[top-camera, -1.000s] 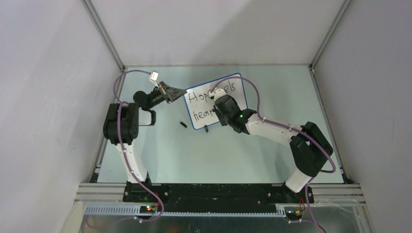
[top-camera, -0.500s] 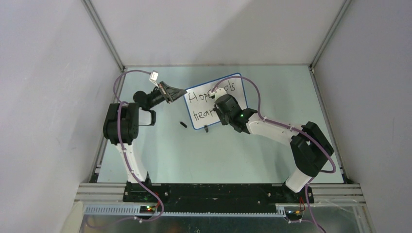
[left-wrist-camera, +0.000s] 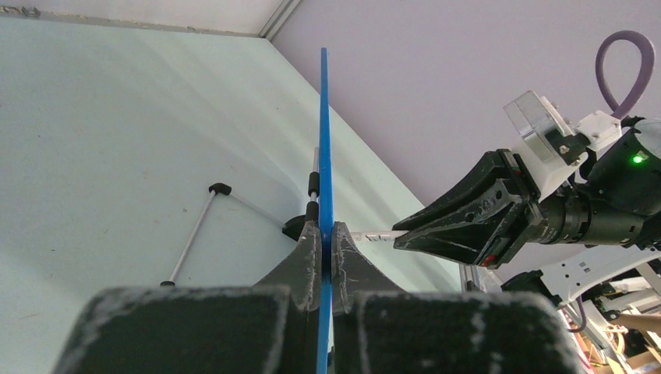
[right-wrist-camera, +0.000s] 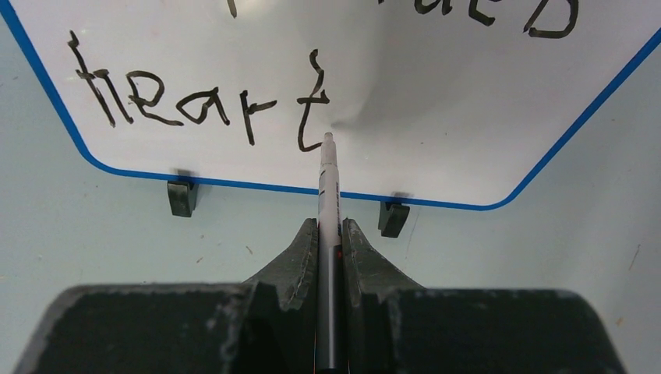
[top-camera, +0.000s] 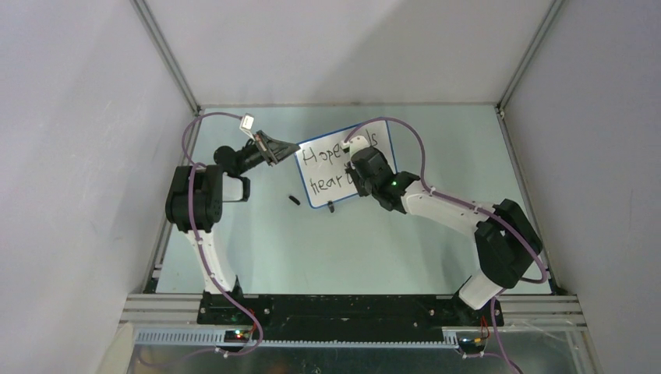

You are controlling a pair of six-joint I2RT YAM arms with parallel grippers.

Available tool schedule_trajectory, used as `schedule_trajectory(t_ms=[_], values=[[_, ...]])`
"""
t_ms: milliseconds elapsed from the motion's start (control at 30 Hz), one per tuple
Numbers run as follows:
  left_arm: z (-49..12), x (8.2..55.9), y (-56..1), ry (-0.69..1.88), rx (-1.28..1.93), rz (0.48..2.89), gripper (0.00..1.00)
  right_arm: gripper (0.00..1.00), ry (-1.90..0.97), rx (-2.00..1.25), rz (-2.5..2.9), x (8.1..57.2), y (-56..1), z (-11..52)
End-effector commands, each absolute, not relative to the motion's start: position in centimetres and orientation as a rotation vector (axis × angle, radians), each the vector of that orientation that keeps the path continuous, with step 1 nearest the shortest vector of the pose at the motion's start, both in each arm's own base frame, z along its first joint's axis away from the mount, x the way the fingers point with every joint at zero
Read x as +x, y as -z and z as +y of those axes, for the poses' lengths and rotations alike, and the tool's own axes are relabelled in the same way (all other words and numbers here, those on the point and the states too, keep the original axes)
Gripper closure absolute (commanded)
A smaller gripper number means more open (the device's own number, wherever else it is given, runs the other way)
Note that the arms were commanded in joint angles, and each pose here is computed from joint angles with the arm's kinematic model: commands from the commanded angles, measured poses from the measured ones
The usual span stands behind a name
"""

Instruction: Write a sentence on the whiteboard

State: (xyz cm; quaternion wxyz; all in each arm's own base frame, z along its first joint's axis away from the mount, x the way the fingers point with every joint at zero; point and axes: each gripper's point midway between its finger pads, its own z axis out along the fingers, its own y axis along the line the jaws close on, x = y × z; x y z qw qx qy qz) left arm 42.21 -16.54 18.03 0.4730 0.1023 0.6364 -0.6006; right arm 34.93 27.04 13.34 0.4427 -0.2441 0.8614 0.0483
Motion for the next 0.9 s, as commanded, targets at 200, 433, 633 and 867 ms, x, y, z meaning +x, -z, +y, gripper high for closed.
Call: schedule_trajectory(t_ms=[200,433,633,867], values=[[-17.3,41.5,-19.0,1.470,0.341,1.516,1.00,1.00,-0.174,-0.517,2.049,36.9,-17.2,27.0],[-17.3,41.5,-18.9,1.470,0.339,1.517,1.00,1.00,-0.165,-0.478,2.060,37.7,-17.1,26.0],[-17.3,41.5,-18.9,1.470,0.339,1.518,1.00,1.00,-0.153,-0.469,2.064,38.2,-16.9,26.0],[-17.3,41.5,-18.9,1.470,0.339,1.518,1.00,1.00,-0.149,-0.468,2.059,38.6,-17.1,26.3]])
